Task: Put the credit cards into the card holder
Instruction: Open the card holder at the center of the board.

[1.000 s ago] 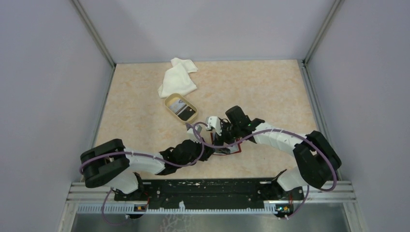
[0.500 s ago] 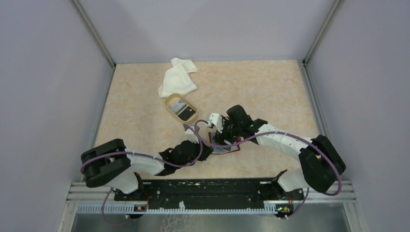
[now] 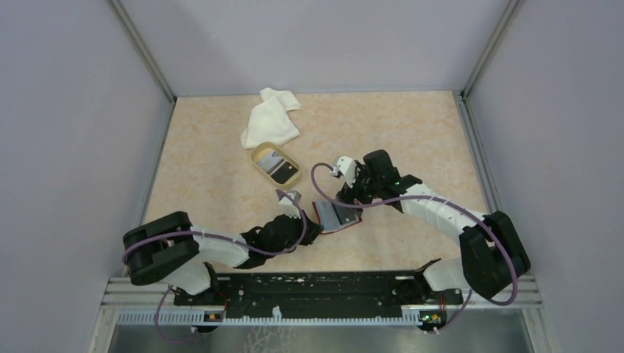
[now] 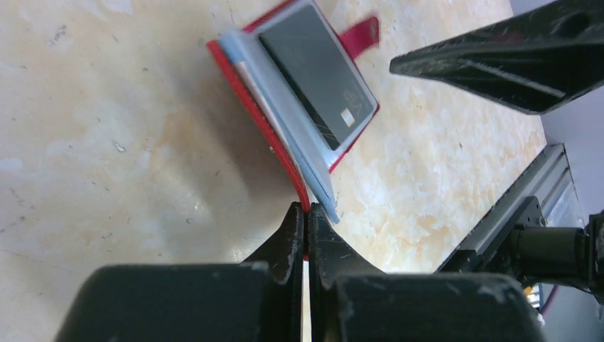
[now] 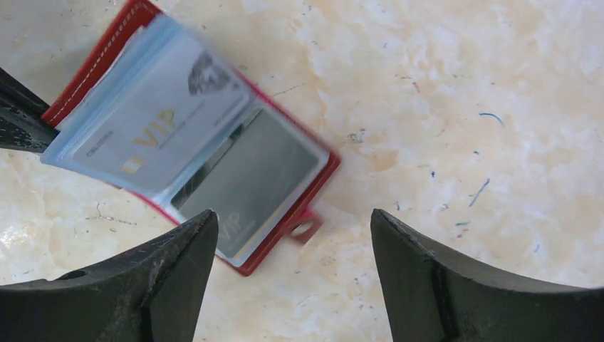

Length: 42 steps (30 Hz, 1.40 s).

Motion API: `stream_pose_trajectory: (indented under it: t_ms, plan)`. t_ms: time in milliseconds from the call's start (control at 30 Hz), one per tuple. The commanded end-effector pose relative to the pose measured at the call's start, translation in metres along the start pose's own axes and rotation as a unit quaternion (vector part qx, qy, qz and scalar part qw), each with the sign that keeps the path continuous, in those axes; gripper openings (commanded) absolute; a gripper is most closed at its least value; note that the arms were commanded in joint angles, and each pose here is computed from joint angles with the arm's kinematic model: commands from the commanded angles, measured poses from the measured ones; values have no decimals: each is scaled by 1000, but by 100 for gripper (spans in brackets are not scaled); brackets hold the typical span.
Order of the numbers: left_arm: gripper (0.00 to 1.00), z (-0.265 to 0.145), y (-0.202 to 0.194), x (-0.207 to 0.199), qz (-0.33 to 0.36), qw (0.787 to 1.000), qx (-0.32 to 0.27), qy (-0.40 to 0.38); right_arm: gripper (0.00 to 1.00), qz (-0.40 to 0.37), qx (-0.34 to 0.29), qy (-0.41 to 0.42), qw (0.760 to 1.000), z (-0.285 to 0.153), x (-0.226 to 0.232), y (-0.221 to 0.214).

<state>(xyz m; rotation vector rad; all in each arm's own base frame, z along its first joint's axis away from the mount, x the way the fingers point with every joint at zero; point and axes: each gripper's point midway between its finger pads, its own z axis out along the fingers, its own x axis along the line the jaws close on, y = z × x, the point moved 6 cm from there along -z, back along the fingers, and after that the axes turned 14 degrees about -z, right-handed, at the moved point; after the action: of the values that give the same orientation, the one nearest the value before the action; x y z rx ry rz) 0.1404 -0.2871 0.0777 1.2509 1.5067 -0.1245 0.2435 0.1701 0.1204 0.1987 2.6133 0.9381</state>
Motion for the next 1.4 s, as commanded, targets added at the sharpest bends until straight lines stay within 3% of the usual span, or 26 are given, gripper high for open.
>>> stream_pose_trajectory:
  t_ms: [0, 200, 400, 767, 1200, 1367]
  plan:
    - [0, -5, -5, -5, -8, 1000, 17, -22, 81, -21, -84, -21, 996, -19, -9, 26]
    - [0, -7, -5, -5, -11, 999, 16, -28, 87, -70, -191, 29, 979, -41, 10, 52]
    - [0, -6, -5, -9, -7, 999, 19, -37, 87, -98, -224, 92, 965, -41, 28, 54]
    - [0, -4, -8, -6, -10, 999, 21, -39, 67, -47, -126, 152, 979, 11, 42, 37]
    - [0, -7, -10, -3, -12, 999, 25, -45, 80, -52, -85, 159, 982, 31, 55, 35]
    - [0, -6, -11, -5, -10, 998, 30, -50, 80, -49, -70, 138, 987, 36, 52, 35]
